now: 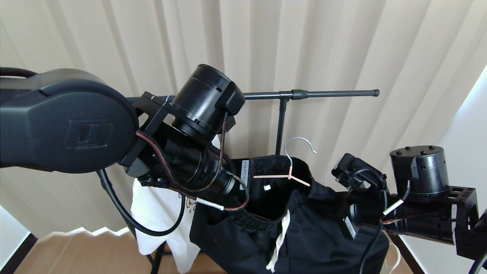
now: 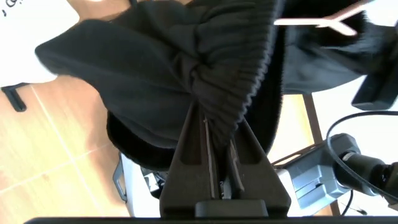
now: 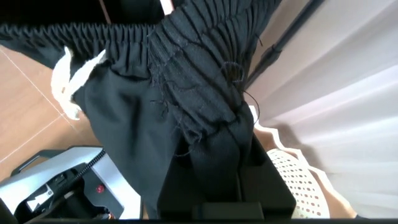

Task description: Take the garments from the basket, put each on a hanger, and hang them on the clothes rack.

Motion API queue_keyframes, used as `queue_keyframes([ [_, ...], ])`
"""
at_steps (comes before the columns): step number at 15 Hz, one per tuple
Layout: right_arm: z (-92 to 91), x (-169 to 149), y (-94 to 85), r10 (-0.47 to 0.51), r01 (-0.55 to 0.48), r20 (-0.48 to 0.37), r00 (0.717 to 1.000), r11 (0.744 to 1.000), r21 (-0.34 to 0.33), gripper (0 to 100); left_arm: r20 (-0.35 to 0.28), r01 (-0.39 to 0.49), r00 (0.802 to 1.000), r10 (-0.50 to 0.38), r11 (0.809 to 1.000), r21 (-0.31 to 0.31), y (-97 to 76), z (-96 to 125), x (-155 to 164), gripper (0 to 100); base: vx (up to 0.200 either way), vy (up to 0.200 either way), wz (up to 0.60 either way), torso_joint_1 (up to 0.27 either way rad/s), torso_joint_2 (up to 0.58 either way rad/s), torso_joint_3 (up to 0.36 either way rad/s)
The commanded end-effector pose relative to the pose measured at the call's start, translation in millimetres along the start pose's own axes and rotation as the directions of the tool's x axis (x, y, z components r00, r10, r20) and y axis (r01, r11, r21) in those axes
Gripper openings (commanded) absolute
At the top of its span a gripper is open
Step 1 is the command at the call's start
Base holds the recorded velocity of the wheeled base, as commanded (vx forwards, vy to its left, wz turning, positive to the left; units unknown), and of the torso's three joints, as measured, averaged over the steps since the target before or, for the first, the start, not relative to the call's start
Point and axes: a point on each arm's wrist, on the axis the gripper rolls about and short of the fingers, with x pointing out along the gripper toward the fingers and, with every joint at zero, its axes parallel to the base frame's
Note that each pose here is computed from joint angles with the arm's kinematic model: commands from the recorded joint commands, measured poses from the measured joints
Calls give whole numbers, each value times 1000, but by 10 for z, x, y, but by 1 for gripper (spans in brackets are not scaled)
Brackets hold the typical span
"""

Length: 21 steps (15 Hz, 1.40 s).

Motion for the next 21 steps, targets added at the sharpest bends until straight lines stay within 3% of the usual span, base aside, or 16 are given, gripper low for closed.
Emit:
queue_keyframes([
  [1, -16, 41, 24, 11, -11, -13, 1000, 1000, -3, 0, -3, 9, 1000, -9, 1000, 11, -53, -10, 30, 0, 0, 0, 0, 0, 0, 0],
  [7, 3, 32, 66, 23, -23, -5, 1000, 1000, 17, 0, 22, -6, 1000, 5, 999, 35, -163, -41, 148, 0, 0, 0, 0, 0, 0, 0],
  [10, 43, 42, 96, 23, -24, 47, 999, 999, 39, 0, 33, -42, 999, 41, 998, 45, -182, -73, 169, 0, 0, 0, 0, 0, 0, 0],
  [12, 43, 24, 95, 9, -12, 108, 994, 999, 30, 0, 71, -133, 989, 130, 990, 40, -141, -87, 205, 0, 0, 0, 0, 0, 0, 0],
  [21, 54, -16, 102, -18, 16, 244, 970, 1000, 9, 0, 138, -170, 977, 161, 984, 55, -201, -184, 274, 0, 0, 0, 0, 0, 0, 0],
])
